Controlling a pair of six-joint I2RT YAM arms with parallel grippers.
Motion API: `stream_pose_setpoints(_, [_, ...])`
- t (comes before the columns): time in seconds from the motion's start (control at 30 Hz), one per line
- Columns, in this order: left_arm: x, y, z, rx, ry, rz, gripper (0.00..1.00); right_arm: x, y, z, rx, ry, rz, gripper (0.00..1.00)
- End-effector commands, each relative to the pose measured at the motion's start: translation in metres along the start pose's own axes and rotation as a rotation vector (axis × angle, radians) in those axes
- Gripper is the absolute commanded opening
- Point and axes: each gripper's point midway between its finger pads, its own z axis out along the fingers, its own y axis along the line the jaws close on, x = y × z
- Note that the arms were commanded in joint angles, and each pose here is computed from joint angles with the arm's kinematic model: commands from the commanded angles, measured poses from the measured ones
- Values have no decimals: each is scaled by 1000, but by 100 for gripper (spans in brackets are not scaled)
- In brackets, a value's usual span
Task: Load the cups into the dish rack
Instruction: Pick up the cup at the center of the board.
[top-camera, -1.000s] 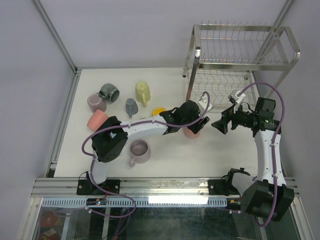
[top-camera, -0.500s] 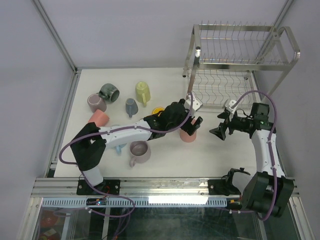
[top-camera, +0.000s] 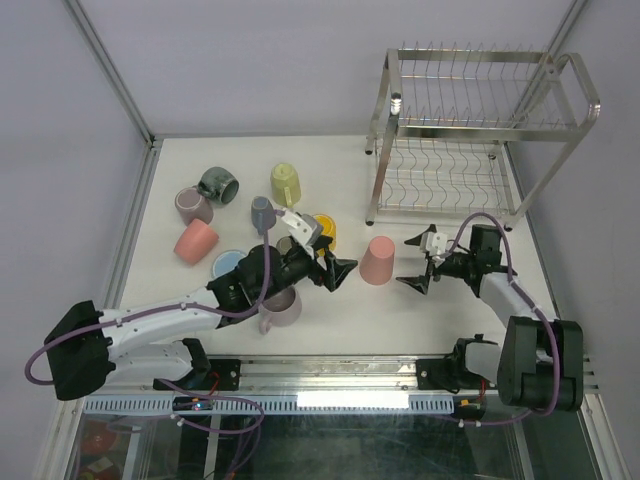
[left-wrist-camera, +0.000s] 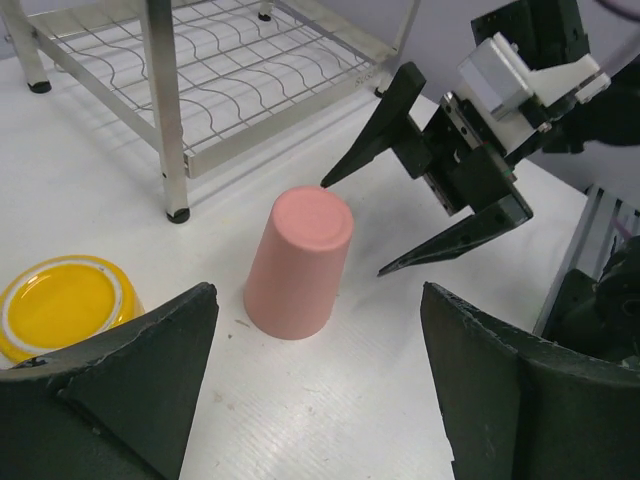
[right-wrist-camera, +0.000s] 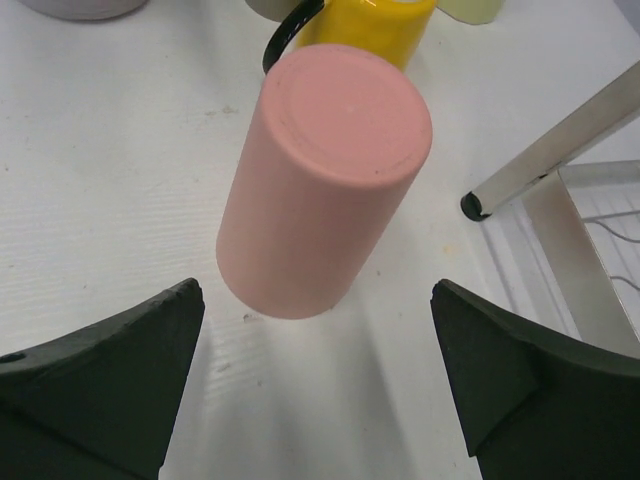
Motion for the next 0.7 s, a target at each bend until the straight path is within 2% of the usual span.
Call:
stream_pose_setpoints(0.0, [-37,4,-17,-15,-184,-108,80,-28,-25,18,54,-104,-128,99])
stream_pose_setpoints(0.33, [-42,9,-31,-32,-217,-127,80,-26,-21,52,74,-134,-59,100])
stream_pose_setpoints(0.57, [-43,10,-37,-37,-227,-136,80,-11,-17,65,65,-97,-72,99])
stream_pose_setpoints(0.67, [-42,10,-38,-37,-228,-138,79,-3,-19,69,57,-85,-49,95])
